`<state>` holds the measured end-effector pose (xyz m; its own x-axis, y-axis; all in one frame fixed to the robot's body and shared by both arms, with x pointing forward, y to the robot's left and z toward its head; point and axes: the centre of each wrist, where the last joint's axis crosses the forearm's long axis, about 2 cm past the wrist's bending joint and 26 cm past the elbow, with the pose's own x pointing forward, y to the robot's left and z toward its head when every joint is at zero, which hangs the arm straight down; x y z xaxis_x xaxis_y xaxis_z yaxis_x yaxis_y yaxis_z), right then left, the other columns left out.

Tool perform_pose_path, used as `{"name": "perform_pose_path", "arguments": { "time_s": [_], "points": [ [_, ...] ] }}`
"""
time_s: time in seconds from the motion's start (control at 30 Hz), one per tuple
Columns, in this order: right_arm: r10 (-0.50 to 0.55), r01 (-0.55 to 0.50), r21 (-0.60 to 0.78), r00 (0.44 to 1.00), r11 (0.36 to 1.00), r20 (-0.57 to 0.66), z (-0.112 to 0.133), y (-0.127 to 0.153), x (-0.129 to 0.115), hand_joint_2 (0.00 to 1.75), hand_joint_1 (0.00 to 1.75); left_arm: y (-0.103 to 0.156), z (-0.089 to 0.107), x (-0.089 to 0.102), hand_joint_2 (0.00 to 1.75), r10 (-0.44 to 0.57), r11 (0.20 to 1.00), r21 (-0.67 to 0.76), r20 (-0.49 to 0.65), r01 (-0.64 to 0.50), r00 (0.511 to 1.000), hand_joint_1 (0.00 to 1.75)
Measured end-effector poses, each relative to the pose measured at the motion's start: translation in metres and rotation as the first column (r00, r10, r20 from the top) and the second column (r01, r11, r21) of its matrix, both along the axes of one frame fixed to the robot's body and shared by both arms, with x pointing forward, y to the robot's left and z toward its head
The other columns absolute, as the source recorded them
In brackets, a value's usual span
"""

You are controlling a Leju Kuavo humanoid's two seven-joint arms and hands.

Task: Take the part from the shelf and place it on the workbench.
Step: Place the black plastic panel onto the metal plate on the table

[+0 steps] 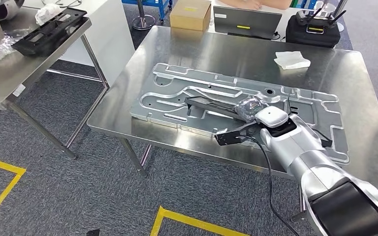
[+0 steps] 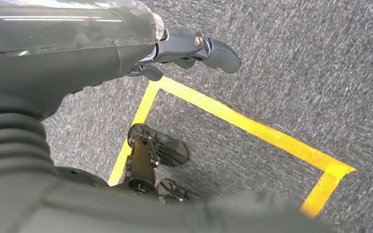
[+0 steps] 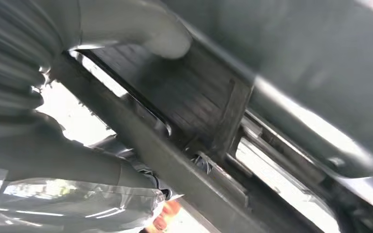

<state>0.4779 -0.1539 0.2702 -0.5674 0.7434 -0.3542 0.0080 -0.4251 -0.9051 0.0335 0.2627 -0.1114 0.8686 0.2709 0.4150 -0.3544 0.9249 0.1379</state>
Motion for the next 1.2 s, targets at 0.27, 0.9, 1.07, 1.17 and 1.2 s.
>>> {"name": "perform_pose_path", "arguments": {
  "time_s": [0.27, 0.9, 1.07, 1.17, 1.2],
  "points": [
    [0.010, -0.010, 0.005, 1.000, 1.000, -0.011, -0.003, 0.007, -0.003, 1.75, 0.00, 0.000, 0.000, 0.000, 0.00, 0.017, 1.000, 0.000, 0.005, -0.017, 1.000, 0.00],
    [0.258, -0.178, 0.955, 0.959, 0.239, 0.115, 0.060, 0.027, -0.019, 1.75, 0.00, -0.003, 0.000, -0.002, 0.00, 0.042, 0.999, 0.001, 0.012, -0.043, 0.999, 0.00],
    [0.240, -0.280, 0.948, 0.920, -0.153, 0.311, 0.128, 0.002, -0.041, 1.75, 0.00, -0.005, 0.000, -0.006, 0.00, 0.043, 0.999, 0.001, 0.005, -0.043, 0.999, 0.00],
    [0.233, -0.363, 0.901, 0.879, -0.239, 0.416, 0.151, -0.017, -0.052, 1.75, 0.00, -0.005, 0.000, -0.006, 0.00, 0.041, 0.999, -0.002, 0.015, -0.040, 0.999, 0.00],
    [0.234, -0.394, 0.882, 0.860, -0.259, 0.453, 0.158, -0.025, -0.057, 1.75, 0.00, -0.006, 0.000, -0.006, 0.00, 0.038, 0.999, -0.006, 0.022, -0.038, 0.999, 0.00]
  ]
}}
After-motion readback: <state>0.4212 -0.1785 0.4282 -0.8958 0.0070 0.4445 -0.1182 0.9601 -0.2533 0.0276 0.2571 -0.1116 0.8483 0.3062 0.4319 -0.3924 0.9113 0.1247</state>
